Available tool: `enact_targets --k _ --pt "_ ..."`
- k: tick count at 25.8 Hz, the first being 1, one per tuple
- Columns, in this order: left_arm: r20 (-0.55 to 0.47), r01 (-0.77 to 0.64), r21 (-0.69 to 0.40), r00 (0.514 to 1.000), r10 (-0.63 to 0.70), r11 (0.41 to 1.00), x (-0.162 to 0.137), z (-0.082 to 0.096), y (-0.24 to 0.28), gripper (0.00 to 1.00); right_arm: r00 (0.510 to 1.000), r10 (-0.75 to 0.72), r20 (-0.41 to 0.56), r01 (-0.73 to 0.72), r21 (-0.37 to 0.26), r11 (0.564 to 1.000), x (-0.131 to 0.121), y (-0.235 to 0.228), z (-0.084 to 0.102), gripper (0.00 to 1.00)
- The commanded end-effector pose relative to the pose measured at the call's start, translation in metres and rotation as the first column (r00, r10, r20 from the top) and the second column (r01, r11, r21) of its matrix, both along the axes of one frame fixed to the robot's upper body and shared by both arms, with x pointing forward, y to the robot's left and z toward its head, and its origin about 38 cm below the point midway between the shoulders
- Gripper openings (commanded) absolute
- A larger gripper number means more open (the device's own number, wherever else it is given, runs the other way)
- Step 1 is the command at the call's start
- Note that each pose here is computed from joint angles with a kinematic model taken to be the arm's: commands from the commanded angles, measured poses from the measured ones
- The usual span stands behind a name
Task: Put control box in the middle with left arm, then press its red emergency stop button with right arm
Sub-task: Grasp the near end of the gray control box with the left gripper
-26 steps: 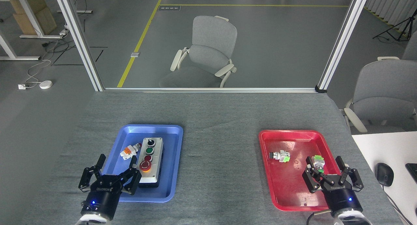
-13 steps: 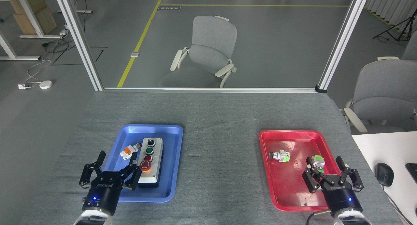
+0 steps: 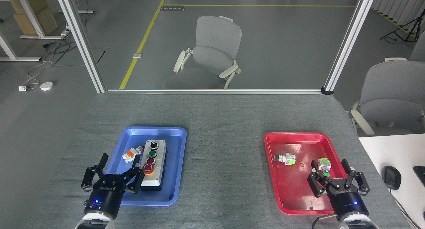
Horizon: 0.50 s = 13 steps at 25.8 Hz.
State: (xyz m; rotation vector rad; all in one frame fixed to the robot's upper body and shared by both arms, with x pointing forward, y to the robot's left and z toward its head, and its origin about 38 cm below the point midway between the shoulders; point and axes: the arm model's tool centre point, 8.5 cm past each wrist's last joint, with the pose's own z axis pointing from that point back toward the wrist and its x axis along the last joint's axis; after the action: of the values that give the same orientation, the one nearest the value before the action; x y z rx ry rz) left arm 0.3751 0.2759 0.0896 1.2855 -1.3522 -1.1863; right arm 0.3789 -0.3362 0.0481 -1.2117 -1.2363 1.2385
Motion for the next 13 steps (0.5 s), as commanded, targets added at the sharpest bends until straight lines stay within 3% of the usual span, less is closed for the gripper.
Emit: enact_targets --k 1,8,13 --pt "0.005 -0.018 -0.005 1.0 0.018 1.0 -0.001 -0.001 0.001 0.99 1.0 0.001 0.003 -0.001 0.002 1.0 0.0 0.0 0.0 0.99" --pt "0.031 0.008 -0.007 0.999 -0.008 1.0 -0.004 0.0 -0.001 0.99 1.0 -0.002 0.002 0.002 0.0 1.0 0.0 0.0 0.0 0.99" --pt "-0.022 -0.004 -0.004 1.0 0.003 1.0 -0.003 -0.017 0.0 0.99 1.0 -0.003 0.0 0.003 0.004 1.0 0.0 0.001 -0.001 0.99"
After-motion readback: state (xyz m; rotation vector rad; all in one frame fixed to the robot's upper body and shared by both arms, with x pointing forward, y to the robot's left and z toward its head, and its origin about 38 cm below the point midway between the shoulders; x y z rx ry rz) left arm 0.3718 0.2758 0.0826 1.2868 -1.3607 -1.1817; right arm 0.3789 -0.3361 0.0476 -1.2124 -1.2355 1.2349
